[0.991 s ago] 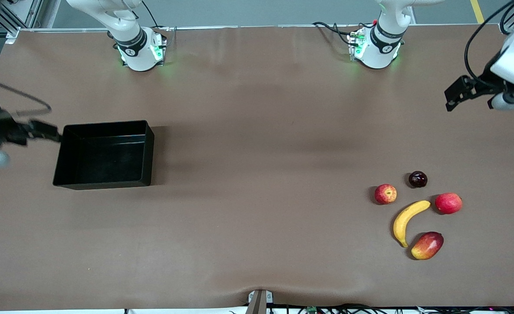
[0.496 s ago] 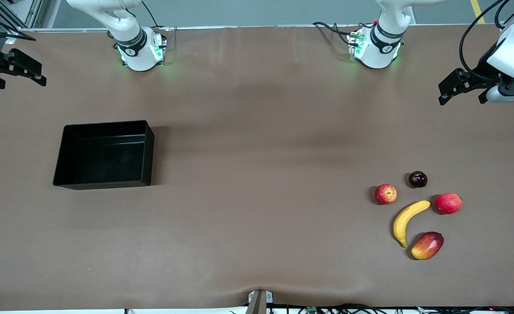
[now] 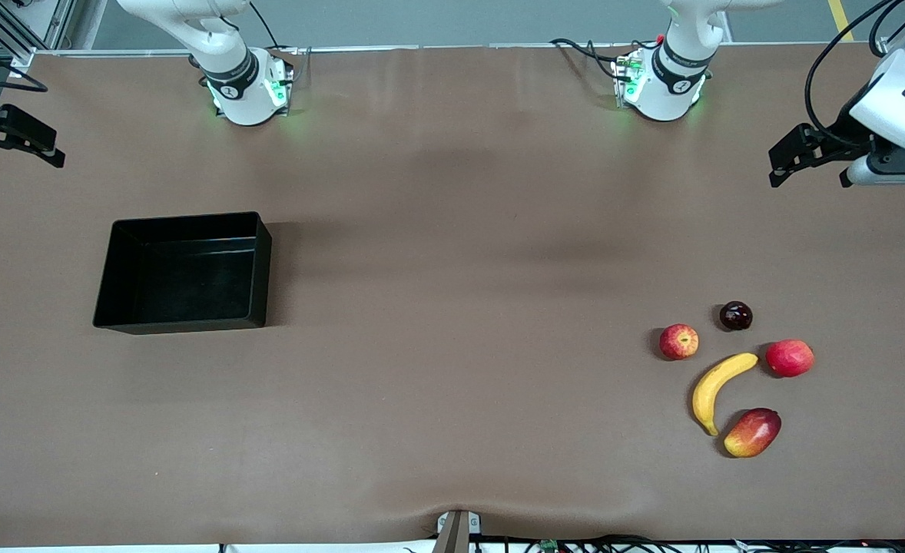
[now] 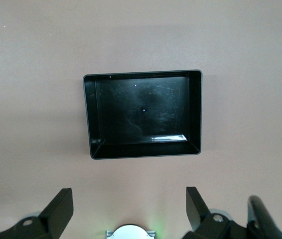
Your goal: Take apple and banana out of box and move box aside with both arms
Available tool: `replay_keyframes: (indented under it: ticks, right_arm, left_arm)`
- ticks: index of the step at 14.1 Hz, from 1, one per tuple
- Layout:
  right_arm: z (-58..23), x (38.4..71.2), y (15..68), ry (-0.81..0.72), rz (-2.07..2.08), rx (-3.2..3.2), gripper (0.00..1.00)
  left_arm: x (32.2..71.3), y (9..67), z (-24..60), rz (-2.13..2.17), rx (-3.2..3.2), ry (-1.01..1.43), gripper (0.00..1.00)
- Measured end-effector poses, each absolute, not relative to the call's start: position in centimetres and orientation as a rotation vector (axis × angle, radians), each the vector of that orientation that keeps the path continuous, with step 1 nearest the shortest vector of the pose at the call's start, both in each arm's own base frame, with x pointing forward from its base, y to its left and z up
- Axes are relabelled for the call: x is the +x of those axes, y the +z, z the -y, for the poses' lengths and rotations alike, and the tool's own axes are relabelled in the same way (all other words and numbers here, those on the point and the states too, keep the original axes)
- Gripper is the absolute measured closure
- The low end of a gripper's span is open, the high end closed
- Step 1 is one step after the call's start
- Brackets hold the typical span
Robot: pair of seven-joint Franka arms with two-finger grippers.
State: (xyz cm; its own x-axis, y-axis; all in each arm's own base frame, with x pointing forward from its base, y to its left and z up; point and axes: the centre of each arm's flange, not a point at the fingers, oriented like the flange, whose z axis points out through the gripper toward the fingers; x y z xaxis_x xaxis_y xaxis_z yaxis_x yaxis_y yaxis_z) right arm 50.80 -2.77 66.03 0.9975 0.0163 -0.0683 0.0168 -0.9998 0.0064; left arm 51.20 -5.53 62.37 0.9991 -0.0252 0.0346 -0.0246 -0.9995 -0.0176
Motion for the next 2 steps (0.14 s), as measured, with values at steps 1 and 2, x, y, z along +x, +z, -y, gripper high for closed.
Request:
replay_keyframes:
  ticks: [1,2]
  right_arm:
    - [2.77,50.81,66.02,-0.107,-0.026,3.133,0.0]
    - [2.77,50.84,65.97,-0.109,-0.026,3.133,0.0]
  left_arm:
    - [51.33,62.26,5.59,-0.041,-3.124,-0.054,0.0]
    - [51.43,62.23,5.66,-0.043,-3.124,-0.054,0.0]
